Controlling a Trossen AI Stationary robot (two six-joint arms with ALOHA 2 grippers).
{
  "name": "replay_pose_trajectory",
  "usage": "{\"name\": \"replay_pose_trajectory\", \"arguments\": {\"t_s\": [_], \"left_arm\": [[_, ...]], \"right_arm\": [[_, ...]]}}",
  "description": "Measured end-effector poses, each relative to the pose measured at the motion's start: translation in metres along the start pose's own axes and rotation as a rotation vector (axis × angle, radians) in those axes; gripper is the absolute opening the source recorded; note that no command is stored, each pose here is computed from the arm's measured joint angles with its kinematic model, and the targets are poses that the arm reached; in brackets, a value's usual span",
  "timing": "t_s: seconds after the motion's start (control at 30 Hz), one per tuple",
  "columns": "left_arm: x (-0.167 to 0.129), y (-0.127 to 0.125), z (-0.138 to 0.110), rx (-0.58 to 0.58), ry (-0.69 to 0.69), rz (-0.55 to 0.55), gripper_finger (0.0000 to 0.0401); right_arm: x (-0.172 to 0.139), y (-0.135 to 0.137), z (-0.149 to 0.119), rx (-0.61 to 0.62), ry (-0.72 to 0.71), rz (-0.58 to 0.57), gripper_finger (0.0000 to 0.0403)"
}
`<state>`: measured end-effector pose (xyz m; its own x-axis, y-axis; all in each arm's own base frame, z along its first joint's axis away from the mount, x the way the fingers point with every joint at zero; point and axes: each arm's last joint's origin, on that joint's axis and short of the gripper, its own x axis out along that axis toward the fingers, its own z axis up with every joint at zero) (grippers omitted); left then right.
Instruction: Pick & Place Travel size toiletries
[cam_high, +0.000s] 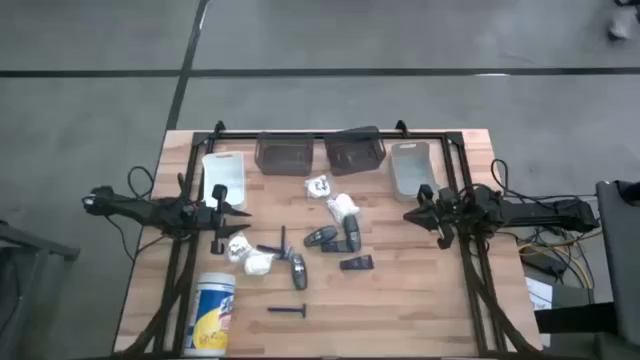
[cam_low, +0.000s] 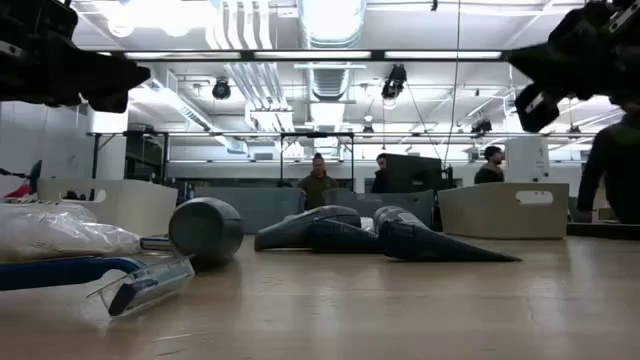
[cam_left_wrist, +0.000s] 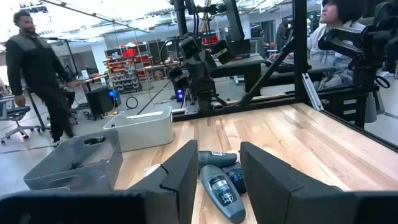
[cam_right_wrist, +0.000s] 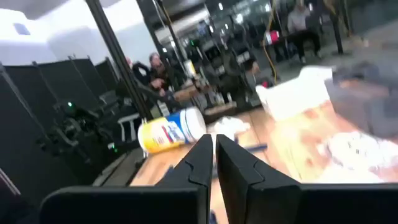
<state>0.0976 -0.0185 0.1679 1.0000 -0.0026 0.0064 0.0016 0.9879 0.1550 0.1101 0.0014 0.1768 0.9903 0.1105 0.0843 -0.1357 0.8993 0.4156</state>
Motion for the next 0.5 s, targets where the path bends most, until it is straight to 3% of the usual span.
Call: {"name": "replay_pose_trajectory", "arguments": {"t_s": [0.5], "left_arm": [[0.0000,0.0000,0.0001,0.000,0.000,0.000,0.0126]], "right_arm": [[0.0085,-0.0044,-0.0068,-0.020,0.118,-0.051,0.0009]]}}
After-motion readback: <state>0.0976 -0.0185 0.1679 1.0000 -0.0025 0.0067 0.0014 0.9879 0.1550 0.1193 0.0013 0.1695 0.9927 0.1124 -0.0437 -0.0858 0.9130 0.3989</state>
